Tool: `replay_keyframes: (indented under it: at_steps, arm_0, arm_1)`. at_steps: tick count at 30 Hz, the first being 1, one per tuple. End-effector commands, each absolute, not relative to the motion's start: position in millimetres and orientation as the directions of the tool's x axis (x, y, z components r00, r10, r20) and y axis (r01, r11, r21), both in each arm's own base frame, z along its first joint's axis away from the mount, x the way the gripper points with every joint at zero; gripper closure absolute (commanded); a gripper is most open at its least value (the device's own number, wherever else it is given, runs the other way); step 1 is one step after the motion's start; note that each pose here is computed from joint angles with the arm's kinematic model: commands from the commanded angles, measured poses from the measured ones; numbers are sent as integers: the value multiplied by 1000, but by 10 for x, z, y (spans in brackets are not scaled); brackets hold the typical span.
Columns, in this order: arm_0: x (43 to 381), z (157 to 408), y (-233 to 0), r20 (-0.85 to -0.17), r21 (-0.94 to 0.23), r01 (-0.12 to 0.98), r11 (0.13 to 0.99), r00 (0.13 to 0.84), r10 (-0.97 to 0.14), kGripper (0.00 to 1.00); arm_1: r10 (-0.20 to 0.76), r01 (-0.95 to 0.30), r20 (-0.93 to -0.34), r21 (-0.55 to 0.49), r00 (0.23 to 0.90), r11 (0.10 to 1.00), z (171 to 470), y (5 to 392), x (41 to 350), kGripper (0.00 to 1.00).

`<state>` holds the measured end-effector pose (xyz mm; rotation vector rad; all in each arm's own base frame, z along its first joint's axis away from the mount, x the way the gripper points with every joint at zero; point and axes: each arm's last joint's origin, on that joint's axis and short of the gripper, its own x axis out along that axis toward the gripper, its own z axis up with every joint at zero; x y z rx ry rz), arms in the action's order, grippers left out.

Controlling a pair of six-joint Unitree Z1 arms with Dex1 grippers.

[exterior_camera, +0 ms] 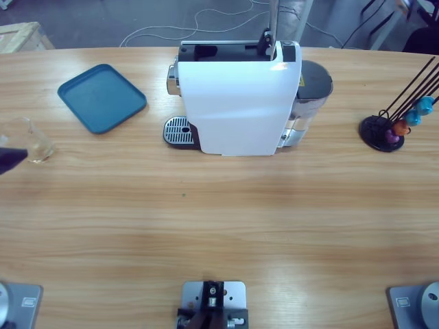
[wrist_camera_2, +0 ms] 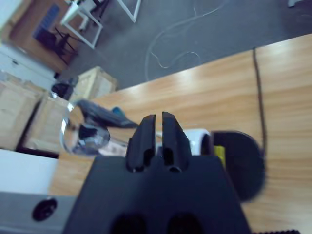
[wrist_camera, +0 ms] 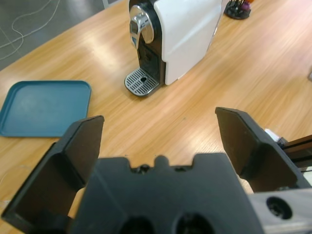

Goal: Pour coffee

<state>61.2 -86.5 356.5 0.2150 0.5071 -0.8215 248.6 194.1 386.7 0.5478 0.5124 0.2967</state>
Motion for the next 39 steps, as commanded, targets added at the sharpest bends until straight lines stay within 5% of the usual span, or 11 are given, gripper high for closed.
replay_keyframes:
  at_steps: [1, 6, 16, 19, 22, 28, 33, 39]
  arm_0:
    - [505, 3541, -733, -522, -4, 769, 639, 544, -657, 13]
    - [474, 3513, -684, -534, -3, 770, 638, 538, -652, 17]
    - [440, 3573, -633, -556, -5, 774, 633, 524, -645, 13]
    - [413, 3560, -585, -558, -4, 773, 634, 524, -643, 13]
    - [432, 3497, -620, -578, -2, 773, 634, 516, -631, 13]
    - [515, 3527, -766, -575, -3, 775, 632, 516, -635, 13]
    - [548, 3577, -829, -571, -6, 779, 627, 512, -642, 13]
    - [533, 3552, -803, -572, -8, 778, 628, 511, -641, 13]
  arm_1:
    - [559, -251, -402, 602, 725, 758, 3586, 2525, 2641, 1000]
    - [667, -391, -356, 595, 655, 702, 3683, 2803, 2370, 1000]
    - [649, -400, -478, 524, 593, 752, 3004, 3249, 2430, 1000]
    - [646, -475, -456, 442, 612, 761, 3330, 3075, 2299, 1000]
    - [633, -519, -453, 363, 628, 774, 3680, 2904, 1849, 1000]
    - [514, -392, -380, 355, 769, 848, 3888, 2154, 1405, 1000]
    - [361, -192, -421, 392, 832, 900, 3726, 1816, 1972, 1000]
    - [325, -108, -433, 455, 841, 884, 3672, 2079, 2853, 1000]
